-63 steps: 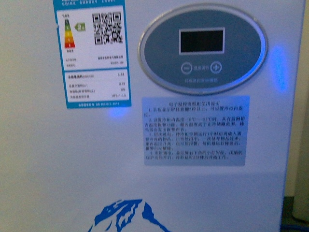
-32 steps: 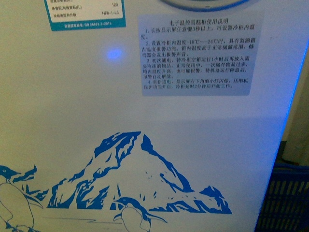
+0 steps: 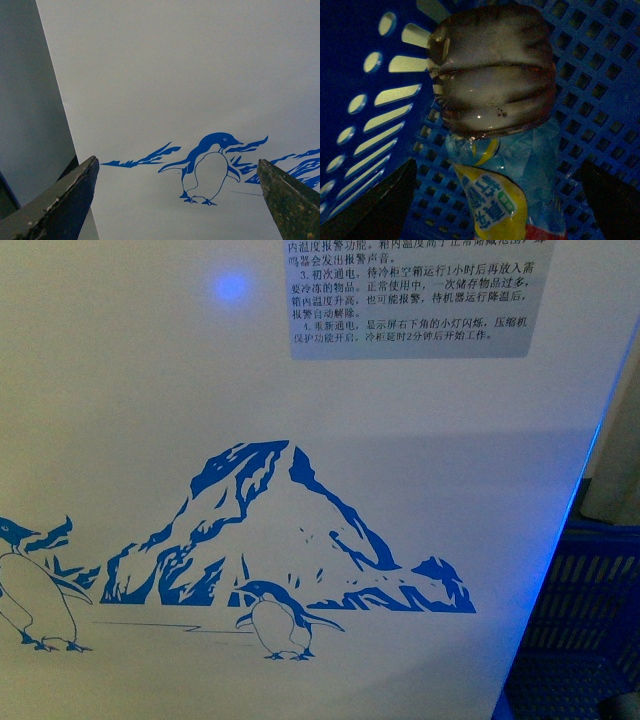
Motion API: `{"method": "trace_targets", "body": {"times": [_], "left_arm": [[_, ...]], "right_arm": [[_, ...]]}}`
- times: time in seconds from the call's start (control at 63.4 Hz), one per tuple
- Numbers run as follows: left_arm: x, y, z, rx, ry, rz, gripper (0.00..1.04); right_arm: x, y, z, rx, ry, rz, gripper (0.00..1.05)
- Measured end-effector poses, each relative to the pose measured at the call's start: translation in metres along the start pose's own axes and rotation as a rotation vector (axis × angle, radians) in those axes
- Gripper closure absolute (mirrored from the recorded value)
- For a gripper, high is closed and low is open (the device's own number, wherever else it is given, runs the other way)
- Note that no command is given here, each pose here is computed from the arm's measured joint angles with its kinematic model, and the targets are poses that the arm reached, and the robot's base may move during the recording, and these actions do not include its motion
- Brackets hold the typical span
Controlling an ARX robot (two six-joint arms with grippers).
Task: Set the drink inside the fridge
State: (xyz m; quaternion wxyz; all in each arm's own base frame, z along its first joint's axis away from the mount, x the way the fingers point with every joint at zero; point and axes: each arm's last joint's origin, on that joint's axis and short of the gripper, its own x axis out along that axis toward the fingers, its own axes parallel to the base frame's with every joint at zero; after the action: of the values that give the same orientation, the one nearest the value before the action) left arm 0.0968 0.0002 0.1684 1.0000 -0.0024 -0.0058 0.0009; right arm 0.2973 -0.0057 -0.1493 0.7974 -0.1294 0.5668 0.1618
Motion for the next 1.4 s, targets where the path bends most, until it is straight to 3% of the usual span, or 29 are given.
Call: {"method": "trace_targets", "body": {"times": [0.805, 0.884, 1.058, 1.168, 1.405], "left_arm": [[0.0, 0.0, 0.0, 0.0, 0.0, 0.0, 0.08], [0.0, 0.0, 0.0, 0.0, 0.0, 0.0, 0.08], [0.0, 0.0, 0.0, 0.0, 0.0, 0.0, 0.08], [0.0, 0.0, 0.0, 0.0, 0.0, 0.0, 0.08], [0.0, 0.0, 0.0, 0.0, 0.0, 0.0, 0.08]], "right_arm": [[0.044, 0.003, -0.015, 0.053, -0.016, -0.027, 0.07], [0.046, 0.002, -0.016, 0.061, -0.005, -0.045, 0.14], [0.047, 0.001, -0.018, 0.064, -0.008, -0.051, 0.45], [0.043, -0.003, -0.019, 0.056, -0.016, -0.069, 0.59], [-0.001, -0.023, -0.008, 0.179, -0.076, -0.108, 0.65]]}}
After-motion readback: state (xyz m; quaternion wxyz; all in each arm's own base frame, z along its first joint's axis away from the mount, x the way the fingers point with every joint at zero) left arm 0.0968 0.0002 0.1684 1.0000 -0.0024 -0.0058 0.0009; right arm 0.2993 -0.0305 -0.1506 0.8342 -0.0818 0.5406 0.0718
